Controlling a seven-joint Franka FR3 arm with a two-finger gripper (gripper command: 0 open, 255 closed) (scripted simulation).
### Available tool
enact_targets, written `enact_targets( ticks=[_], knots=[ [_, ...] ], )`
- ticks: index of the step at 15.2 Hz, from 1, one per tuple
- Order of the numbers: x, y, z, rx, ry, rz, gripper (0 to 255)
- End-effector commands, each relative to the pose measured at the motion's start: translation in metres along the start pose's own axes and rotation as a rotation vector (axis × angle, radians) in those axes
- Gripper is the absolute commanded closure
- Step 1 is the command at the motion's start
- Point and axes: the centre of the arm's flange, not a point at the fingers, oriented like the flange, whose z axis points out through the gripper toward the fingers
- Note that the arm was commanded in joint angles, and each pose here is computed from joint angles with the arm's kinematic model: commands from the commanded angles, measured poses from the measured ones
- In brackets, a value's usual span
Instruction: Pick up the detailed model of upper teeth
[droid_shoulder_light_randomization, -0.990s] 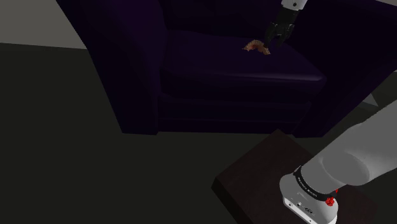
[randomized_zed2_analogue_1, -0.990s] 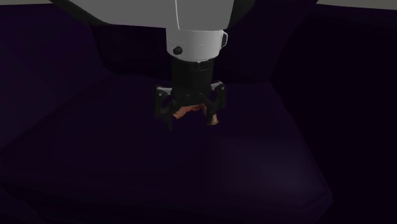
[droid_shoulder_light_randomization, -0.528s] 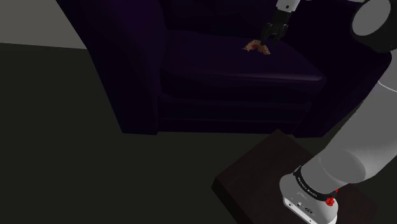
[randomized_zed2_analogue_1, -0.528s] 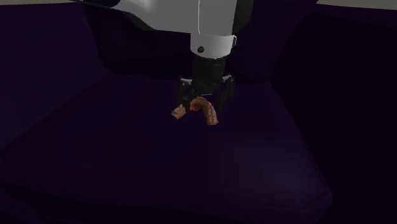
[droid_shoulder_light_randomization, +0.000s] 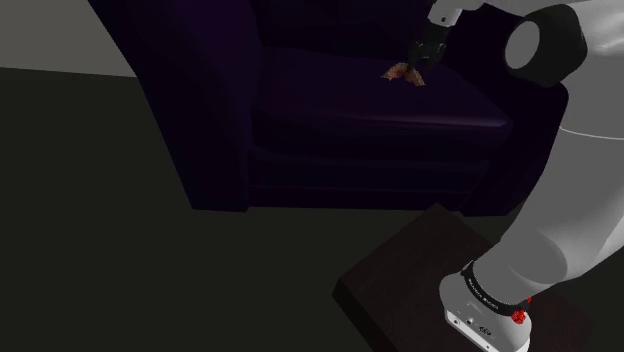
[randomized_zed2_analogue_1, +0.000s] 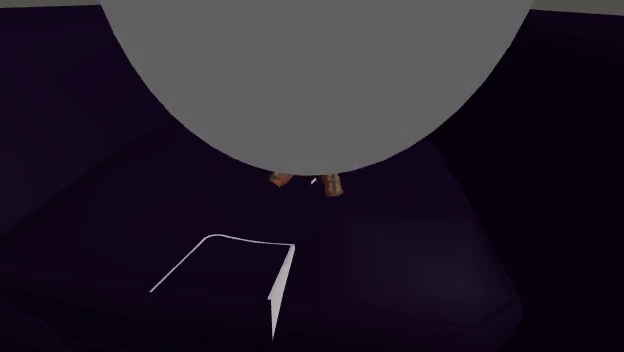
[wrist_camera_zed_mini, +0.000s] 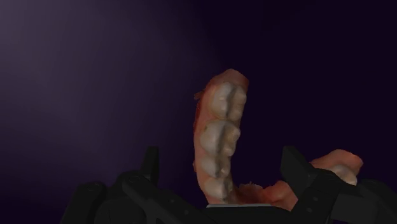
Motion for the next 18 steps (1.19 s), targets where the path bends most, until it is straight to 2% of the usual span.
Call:
enact_targets(
  ticks=[1,5,6,15,18],
  knots=[
    [0.003,0.001,0.010,0.000,0.001,0.000,0],
    [0.003,0.002,0.024,0.000,0.001,0.000,0],
    [0.002,0.002,0.024,0.000,0.001,0.000,255],
    [0.003,0.002,0.024,0.000,0.001,0.000,255],
    [0.003,0.001,0.008,0.000,0.001,0.000,255]
  ],
)
